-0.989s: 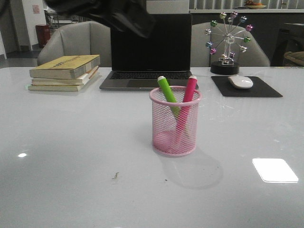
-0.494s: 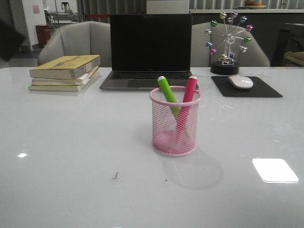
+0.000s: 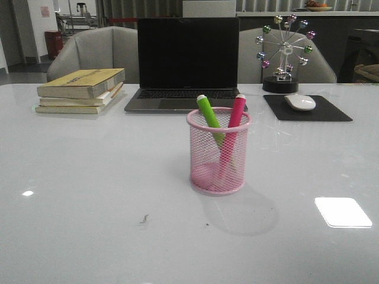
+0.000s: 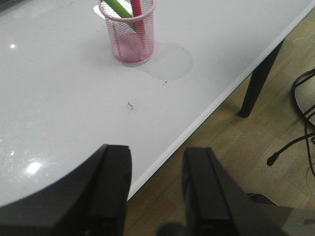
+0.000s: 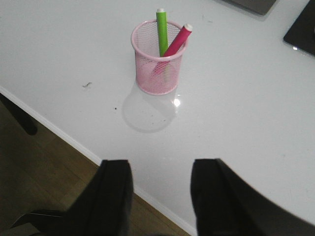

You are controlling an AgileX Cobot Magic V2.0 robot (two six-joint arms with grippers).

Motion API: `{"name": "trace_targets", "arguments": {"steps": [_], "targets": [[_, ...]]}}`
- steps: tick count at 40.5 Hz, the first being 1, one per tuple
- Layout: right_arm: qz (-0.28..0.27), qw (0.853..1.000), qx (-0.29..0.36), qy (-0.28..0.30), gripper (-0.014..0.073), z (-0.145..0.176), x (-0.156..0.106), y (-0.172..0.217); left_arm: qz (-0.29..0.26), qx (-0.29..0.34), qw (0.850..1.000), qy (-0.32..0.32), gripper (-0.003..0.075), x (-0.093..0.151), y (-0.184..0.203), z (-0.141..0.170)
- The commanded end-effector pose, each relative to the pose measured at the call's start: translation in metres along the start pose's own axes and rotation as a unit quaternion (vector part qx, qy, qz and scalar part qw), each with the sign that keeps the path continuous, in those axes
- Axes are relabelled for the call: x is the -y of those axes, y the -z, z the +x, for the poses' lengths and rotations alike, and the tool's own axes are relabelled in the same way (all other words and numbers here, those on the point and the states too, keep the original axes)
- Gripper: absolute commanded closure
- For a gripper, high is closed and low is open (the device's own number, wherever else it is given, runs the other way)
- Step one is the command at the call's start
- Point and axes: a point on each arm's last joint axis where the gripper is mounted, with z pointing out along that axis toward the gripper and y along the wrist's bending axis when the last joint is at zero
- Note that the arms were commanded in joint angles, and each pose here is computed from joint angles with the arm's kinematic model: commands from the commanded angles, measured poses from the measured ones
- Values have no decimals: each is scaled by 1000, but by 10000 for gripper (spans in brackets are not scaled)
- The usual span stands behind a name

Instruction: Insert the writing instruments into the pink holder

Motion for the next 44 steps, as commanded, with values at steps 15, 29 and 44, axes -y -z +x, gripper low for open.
{"name": "trace_targets", "arguments": {"steps": [15,29,44], "targets": [[3,1000,30,0,538,-9,1,4,1,48,999,5,629,0,5,-13],[3,1000,30,0,538,-9,1,4,-1,57,998,4,629,0,8,-12],[3,1000,29,0,539,-9,1,4,-252,238,937,36,629,-28,36,32]]}}
